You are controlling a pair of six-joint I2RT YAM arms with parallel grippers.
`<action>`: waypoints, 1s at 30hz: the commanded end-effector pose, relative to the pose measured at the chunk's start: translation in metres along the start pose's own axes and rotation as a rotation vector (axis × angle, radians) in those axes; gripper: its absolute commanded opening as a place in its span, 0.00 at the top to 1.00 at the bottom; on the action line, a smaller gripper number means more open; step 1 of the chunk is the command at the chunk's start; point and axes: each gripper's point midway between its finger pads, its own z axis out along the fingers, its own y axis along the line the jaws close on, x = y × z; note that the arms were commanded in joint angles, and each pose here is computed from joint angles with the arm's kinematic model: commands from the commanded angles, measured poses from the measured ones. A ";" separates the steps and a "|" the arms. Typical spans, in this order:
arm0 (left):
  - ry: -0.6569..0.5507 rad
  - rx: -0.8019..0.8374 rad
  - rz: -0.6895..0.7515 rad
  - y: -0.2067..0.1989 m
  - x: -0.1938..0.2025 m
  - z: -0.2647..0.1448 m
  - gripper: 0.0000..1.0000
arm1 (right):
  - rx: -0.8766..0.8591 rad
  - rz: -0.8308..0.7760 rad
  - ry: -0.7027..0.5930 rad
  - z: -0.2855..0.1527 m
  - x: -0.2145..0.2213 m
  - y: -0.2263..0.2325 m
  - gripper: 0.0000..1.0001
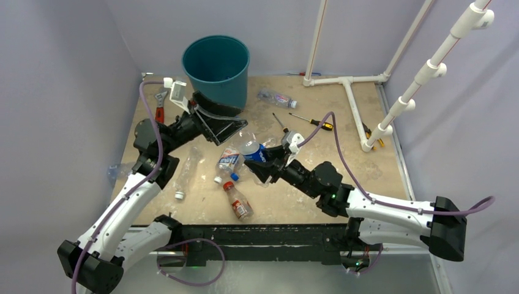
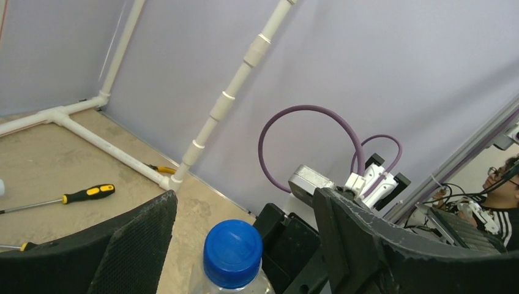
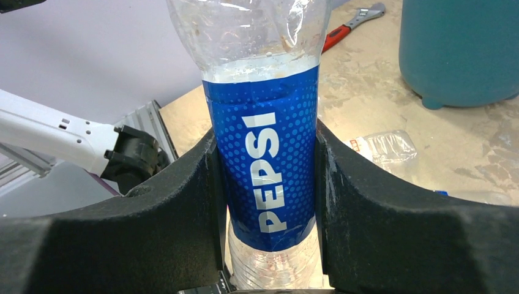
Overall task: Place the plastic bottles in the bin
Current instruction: Pick up the plastic bottle at the center of the board.
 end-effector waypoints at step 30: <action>-0.235 -0.378 0.310 0.038 -0.095 0.028 1.00 | 0.036 0.016 -0.013 -0.036 -0.058 0.001 0.01</action>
